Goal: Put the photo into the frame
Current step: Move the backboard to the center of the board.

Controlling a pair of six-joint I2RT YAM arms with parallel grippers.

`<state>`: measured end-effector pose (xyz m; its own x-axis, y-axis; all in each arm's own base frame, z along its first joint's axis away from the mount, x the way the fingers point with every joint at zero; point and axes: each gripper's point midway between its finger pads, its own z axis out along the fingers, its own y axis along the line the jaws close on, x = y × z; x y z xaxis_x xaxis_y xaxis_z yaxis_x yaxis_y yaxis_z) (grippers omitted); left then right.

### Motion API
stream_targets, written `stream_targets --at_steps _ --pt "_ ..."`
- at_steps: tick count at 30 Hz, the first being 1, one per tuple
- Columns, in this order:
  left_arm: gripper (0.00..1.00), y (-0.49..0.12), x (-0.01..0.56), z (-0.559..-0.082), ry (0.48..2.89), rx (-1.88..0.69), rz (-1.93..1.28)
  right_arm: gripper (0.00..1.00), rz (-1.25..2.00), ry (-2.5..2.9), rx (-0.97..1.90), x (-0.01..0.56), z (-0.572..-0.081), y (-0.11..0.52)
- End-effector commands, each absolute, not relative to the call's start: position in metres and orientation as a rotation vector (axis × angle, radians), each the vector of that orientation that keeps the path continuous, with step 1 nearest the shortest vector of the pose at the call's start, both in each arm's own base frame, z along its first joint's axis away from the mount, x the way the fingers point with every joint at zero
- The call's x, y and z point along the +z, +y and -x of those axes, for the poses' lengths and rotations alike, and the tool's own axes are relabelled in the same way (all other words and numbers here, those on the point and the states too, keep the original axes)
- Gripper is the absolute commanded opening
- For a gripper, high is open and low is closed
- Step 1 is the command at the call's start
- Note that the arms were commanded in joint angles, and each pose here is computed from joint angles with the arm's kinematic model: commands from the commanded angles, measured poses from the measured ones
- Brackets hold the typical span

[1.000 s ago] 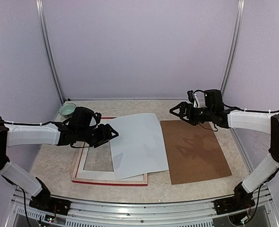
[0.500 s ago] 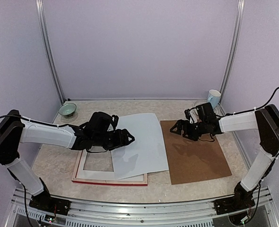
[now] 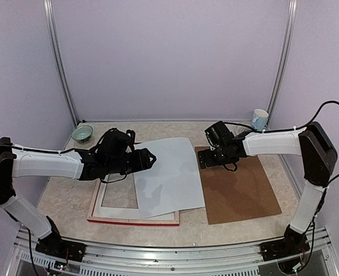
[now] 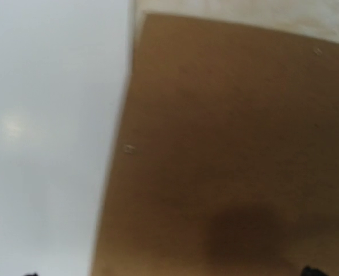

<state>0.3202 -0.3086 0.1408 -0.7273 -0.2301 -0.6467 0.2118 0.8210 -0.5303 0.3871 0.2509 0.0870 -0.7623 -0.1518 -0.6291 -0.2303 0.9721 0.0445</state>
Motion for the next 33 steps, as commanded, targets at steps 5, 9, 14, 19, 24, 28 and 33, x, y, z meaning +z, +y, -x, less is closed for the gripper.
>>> stream_targets --at_steps 5,9,14,19,24,28,33 --pt "0.76 -0.289 0.16 -0.321 2.201 -0.676 0.034 0.99 0.348 2.46 -0.18 0.066 -0.383 0.253" --pt "0.76 -0.288 0.161 -0.32 2.195 -0.678 0.036 0.99 0.356 2.467 -0.195 0.059 -0.381 0.257" --pt "0.76 -0.289 0.158 -0.321 2.201 -0.677 0.036 0.99 0.361 2.478 -0.286 0.047 -0.38 0.251" --pt "0.76 -0.286 0.157 -0.32 2.2 -0.672 0.04 0.99 0.356 2.495 -0.306 0.038 -0.376 0.247" --pt "0.76 -0.283 0.156 -0.318 2.201 -0.668 0.043 0.99 0.335 2.485 -0.273 0.044 -0.378 0.251" --pt "0.76 -0.281 0.157 -0.318 2.196 -0.671 0.045 0.99 0.329 2.483 -0.236 0.048 -0.382 0.258" --pt "0.76 -0.279 0.155 -0.317 2.199 -0.67 0.044 0.99 0.331 2.498 -0.236 0.042 -0.383 0.261"
